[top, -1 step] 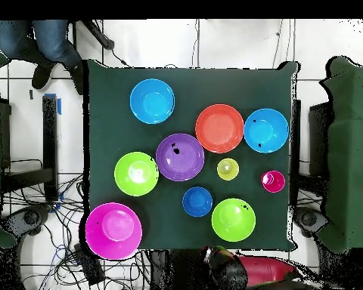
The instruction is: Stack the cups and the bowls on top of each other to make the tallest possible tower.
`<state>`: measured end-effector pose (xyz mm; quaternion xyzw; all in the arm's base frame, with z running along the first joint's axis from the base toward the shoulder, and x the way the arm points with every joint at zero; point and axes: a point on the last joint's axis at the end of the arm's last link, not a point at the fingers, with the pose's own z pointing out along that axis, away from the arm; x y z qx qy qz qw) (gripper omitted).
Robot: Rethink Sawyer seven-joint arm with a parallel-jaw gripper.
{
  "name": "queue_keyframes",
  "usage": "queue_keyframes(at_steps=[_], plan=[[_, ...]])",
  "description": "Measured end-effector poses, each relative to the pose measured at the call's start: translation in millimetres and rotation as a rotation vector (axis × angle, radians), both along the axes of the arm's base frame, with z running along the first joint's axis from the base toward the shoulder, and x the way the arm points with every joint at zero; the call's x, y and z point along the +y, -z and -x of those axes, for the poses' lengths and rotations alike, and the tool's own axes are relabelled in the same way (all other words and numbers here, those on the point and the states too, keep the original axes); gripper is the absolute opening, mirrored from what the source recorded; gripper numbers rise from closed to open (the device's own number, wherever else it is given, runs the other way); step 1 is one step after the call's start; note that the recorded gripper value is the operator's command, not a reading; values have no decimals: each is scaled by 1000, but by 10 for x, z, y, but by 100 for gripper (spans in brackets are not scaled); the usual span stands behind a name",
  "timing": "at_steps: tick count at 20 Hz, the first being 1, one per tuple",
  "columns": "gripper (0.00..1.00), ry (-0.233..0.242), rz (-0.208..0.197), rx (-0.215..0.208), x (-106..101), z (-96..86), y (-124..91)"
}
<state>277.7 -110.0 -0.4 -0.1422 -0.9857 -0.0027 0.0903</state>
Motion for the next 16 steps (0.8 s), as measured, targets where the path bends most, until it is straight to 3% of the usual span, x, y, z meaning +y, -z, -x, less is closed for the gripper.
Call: queue_keyframes(at_steps=[9,16], plan=[[100,-2,-18,22,27,68,131],[100,-8,-25,16,41,131,170]])
